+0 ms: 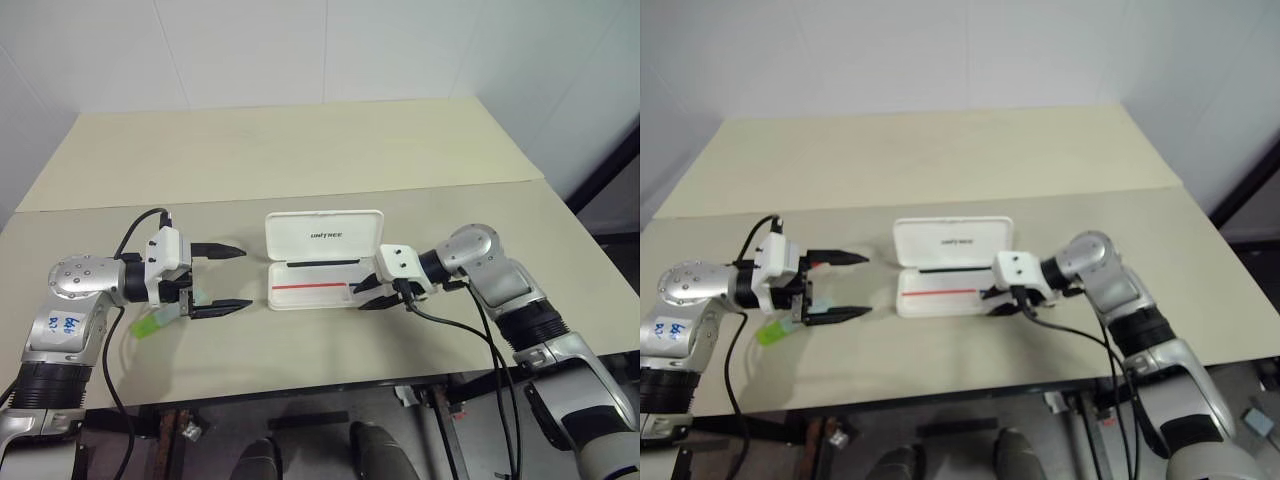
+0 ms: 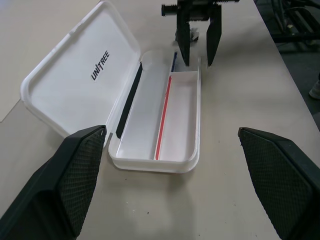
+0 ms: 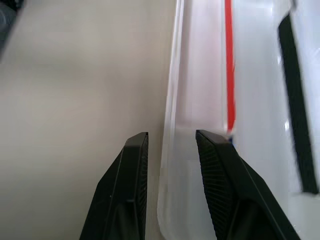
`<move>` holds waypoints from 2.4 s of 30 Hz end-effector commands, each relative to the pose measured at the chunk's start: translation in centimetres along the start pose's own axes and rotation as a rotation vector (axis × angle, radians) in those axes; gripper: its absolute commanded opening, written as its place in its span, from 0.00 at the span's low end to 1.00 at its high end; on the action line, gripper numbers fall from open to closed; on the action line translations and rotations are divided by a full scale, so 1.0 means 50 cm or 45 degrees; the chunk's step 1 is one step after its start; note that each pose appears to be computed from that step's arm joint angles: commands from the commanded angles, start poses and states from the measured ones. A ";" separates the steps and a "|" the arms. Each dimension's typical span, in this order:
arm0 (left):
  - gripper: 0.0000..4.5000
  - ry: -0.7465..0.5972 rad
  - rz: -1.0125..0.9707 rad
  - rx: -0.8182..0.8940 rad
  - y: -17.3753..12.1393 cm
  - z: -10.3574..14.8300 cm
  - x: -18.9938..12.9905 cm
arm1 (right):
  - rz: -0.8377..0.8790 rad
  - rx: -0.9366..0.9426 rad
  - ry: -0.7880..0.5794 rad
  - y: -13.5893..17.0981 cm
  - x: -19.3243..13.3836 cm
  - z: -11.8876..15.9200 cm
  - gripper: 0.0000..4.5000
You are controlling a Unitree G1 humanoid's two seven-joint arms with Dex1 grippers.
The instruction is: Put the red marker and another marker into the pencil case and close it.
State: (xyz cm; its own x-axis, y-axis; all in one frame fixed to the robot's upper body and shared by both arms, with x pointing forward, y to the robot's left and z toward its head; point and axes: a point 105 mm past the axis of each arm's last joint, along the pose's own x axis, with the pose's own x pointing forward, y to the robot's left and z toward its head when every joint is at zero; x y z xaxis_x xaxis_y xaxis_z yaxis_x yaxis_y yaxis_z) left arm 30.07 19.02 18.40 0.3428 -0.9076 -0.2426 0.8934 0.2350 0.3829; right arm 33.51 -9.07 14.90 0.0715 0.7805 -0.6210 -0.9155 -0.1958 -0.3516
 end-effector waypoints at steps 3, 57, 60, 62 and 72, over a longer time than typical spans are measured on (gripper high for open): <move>1.00 0.011 0.055 0.052 0.009 0.012 -0.018 | -0.093 -0.026 -0.063 -0.013 -0.060 0.032 0.36; 0.35 1.132 0.394 -0.249 0.192 -0.179 -0.204 | -0.606 0.020 -0.804 0.026 -0.183 0.213 1.00; 0.13 1.125 0.405 -0.246 0.193 -0.180 -0.203 | -0.611 0.016 -0.802 0.025 -0.184 0.213 1.00; 0.12 1.114 0.413 -0.241 0.195 -0.178 -0.202 | -0.611 0.012 -0.801 0.024 -0.184 0.214 1.00; 0.12 0.920 0.373 0.000 0.236 -0.066 -0.194 | -0.621 0.027 -0.794 0.013 -0.185 0.198 1.00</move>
State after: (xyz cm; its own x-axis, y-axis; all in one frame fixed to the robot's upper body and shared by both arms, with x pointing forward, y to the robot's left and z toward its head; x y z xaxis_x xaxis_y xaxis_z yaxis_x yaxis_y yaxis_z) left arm 38.29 31.80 18.74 0.6150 -0.3256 -0.7181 0.7648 0.4680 0.4428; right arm 28.47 -9.98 26.11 0.2323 0.9691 0.0830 -0.8759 0.2455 -0.4153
